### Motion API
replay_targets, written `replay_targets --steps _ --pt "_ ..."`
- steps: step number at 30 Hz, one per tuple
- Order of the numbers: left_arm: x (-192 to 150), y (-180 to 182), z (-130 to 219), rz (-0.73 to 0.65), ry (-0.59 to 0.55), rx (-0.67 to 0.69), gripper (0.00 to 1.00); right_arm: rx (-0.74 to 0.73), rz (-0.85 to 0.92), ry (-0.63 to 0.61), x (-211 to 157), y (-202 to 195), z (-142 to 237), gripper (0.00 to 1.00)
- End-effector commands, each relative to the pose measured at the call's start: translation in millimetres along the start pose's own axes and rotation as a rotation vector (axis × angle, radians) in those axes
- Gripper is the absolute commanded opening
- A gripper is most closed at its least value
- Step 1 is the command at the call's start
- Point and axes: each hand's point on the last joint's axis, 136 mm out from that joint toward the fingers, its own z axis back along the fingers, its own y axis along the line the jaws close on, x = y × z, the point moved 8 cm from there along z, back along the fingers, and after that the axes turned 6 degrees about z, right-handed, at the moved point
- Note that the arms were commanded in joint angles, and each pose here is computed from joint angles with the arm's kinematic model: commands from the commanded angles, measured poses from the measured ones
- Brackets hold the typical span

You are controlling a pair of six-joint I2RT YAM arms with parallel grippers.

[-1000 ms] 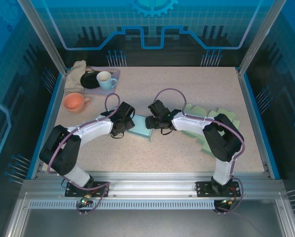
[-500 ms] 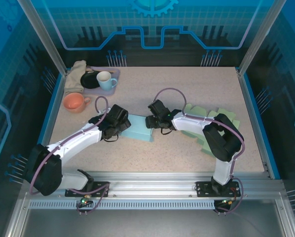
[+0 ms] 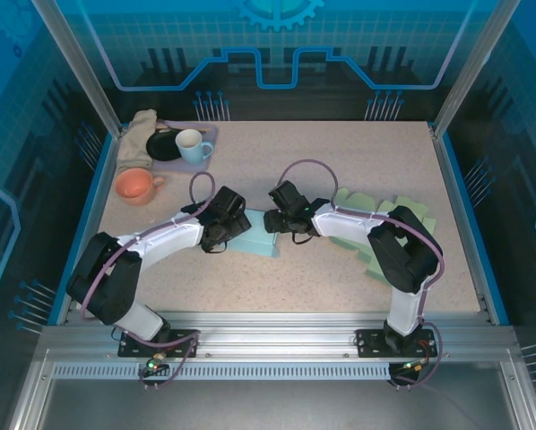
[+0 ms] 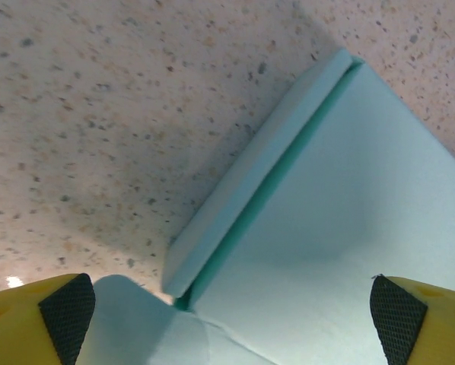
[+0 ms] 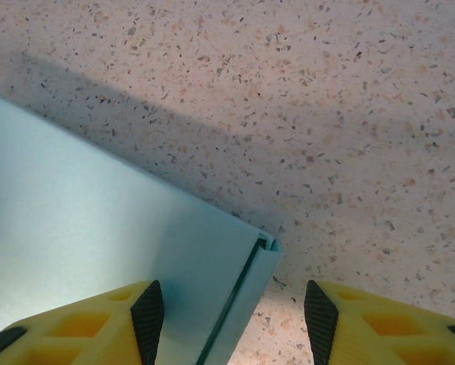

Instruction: Fold the paper box

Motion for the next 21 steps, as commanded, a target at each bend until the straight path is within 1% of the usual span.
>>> replay_targets --steps 1,4,5,10,21 --pt "-3.2 -17.1 -1.8 -0.013 0.047 -0.096 0.96 -0.001 0.024 0.055 -13.9 -2.7 -11.9 0.55" --pt "-4.7 -19.3 -4.4 -0.029 0.059 -0.102 0.97 0.0 0.025 0.055 -14.2 -3.5 -12.6 0.55" --pt "-4.8 -19.0 -5.9 -0.036 0.06 -0.095 0.99 0.0 0.024 0.054 -13.9 -3.8 -12.8 0.54" --pt "-8.8 -12.7 -13.6 -0.05 0.078 -0.059 0.99 0.003 0.023 0.054 -15.2 -5.1 -13.1 0.54" --pt "-13.5 -4.0 -20.9 -0.018 0.084 -0.038 0.96 -0.001 0.019 0.053 -16.9 -7.5 -12.3 0.54"
